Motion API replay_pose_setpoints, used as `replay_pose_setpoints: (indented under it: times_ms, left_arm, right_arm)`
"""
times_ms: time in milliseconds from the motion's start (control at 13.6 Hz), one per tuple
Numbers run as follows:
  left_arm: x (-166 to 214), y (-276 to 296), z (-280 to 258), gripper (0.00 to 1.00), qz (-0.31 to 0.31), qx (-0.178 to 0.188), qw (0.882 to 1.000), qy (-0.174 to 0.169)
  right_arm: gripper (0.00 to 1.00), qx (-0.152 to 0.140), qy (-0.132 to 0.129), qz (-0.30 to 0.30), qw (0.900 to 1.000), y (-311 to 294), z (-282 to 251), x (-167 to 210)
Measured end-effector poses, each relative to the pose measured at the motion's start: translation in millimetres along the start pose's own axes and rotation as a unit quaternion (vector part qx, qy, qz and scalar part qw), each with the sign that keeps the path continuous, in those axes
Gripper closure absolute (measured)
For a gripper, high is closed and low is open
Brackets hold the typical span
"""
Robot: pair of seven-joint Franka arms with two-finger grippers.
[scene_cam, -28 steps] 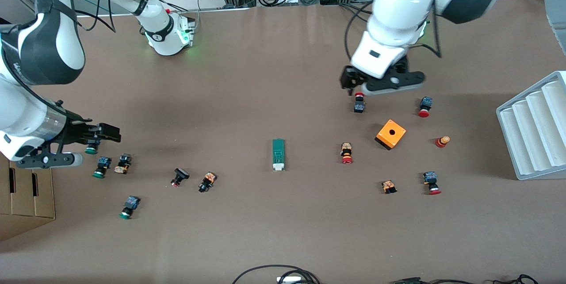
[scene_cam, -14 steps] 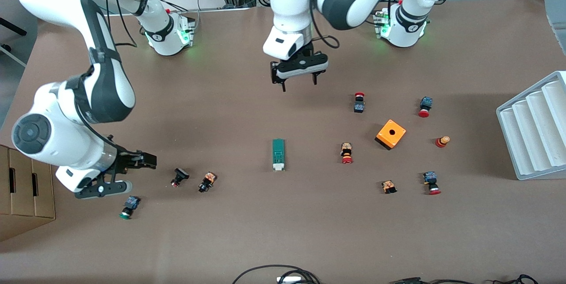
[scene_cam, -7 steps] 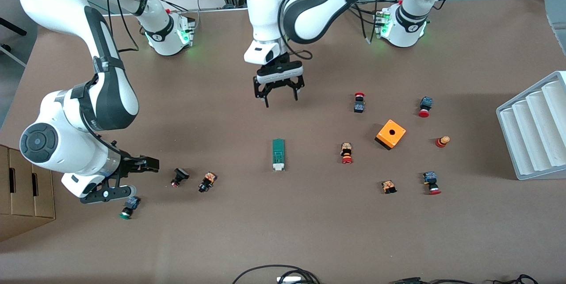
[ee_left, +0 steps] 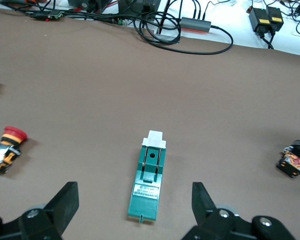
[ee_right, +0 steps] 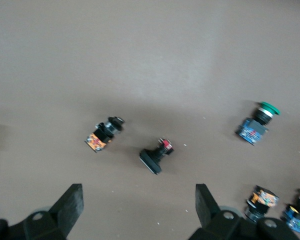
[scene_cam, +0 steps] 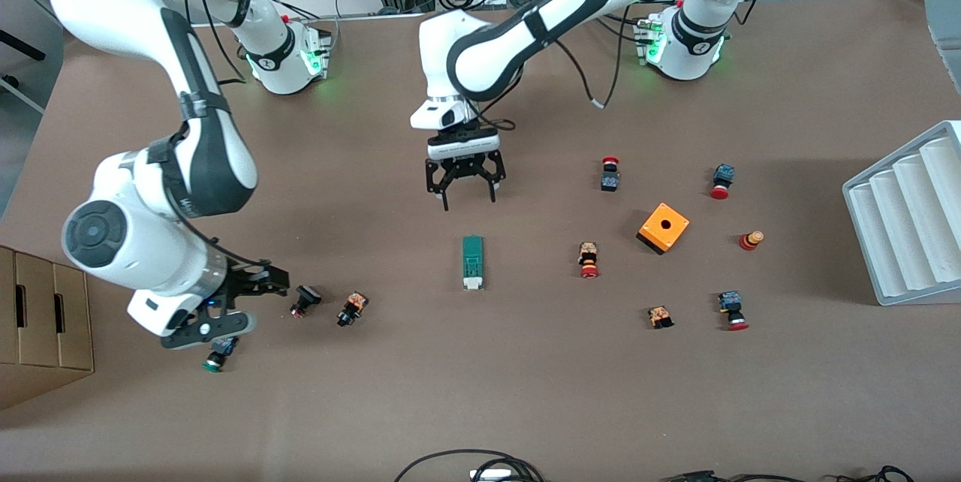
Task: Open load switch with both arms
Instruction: 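Move the left gripper over the green switch while the right gripper approaches, then lower the left gripper onto the switch base while the right gripper reaches over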
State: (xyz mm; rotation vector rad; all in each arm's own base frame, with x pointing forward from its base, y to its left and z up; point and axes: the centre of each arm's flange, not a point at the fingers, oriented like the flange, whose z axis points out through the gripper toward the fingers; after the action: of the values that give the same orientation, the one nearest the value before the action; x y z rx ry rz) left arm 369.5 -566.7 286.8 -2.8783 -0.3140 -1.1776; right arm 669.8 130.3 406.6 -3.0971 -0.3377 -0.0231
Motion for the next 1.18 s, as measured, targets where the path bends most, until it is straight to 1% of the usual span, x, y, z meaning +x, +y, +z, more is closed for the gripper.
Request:
replay_pose_setpoints:
  times_ms: [147, 369, 516, 663, 884, 1032, 1179]
  left_arm:
    - [-16, -2, 16, 0.00, 0.009, -0.001, 1.000, 0.008]
    - [-41, -7, 51, 0.00, 0.013, -0.018, 0.998, 0.055]
    - [-58, -15, 78, 0.00, 0.030, -0.024, 0.996, 0.078]
    - [-82, -22, 99, 0.00, 0.048, -0.018, 0.993, 0.105]
    - [-127, -12, 110, 0.00, 0.037, -0.013, 0.988, 0.149]
    - [-139, -3, 112, 0.00, 0.037, -0.015, 0.986, 0.164]
    - [-138, -1, 118, 0.00, 0.035, -0.013, 0.985, 0.168]
  right_arm:
    - [0.00, 0.000, -0.003, -0.007, 1.000, -9, 8, 1]
    - [0.00, 0.000, 0.001, -0.026, 1.000, -36, 14, 4]
    - [0.00, 0.000, 0.007, -0.040, 0.999, -45, 18, 6]
    - [0.00, -0.002, 0.017, -0.081, 0.997, -44, 28, 11]
    - [0.00, -0.004, 0.035, -0.137, 0.990, -57, 48, 19]
    - [0.00, -0.005, 0.043, -0.154, 0.987, -75, 50, 22]
    - [0.00, -0.005, 0.061, -0.175, 0.983, -103, 40, 28]
